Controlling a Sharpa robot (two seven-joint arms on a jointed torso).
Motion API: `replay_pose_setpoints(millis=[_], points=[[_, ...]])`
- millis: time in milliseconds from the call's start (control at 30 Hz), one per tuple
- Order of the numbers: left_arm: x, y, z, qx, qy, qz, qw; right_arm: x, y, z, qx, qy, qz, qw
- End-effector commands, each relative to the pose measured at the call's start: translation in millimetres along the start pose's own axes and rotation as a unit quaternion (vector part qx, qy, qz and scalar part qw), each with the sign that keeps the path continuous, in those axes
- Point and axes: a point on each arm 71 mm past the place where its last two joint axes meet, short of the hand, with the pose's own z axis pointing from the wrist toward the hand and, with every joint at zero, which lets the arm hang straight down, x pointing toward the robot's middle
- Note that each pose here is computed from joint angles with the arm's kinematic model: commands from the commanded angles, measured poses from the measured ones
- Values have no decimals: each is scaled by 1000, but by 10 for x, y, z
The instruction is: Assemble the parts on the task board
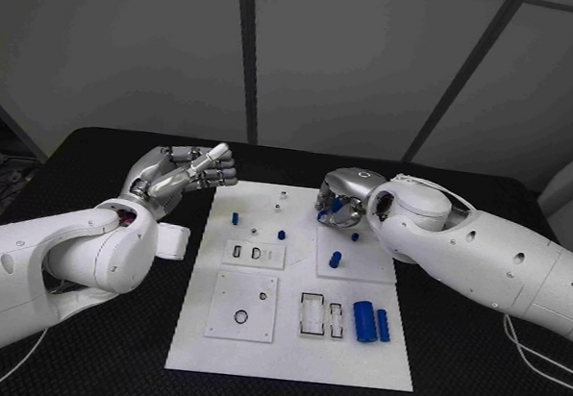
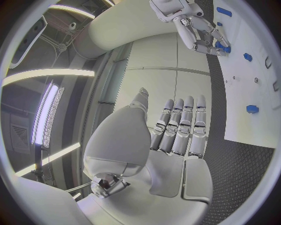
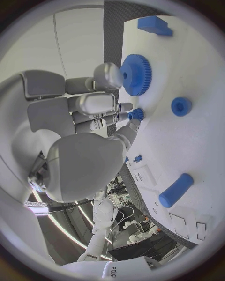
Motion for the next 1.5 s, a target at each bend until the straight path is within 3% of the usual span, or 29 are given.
replay_pose_setpoints(millis=[33, 567, 833, 1167, 1500], points=[[18, -17, 2, 5, 9, 0, 1000, 2, 9, 7, -5, 8, -2, 1000], [5, -17, 4, 5, 6, 1, 1000, 17, -20, 14, 3, 15, -5, 1000], [-5, -16, 7, 4, 5, 2, 1000, 3, -20, 19, 1, 4, -1, 1000], [-9, -19, 5, 4, 6, 1, 1000, -118, 76, -24, -18, -67, 23, 997], [-13, -22, 1, 4, 7, 1, 1000, -187, 192, 18, -19, -115, 27, 993]])
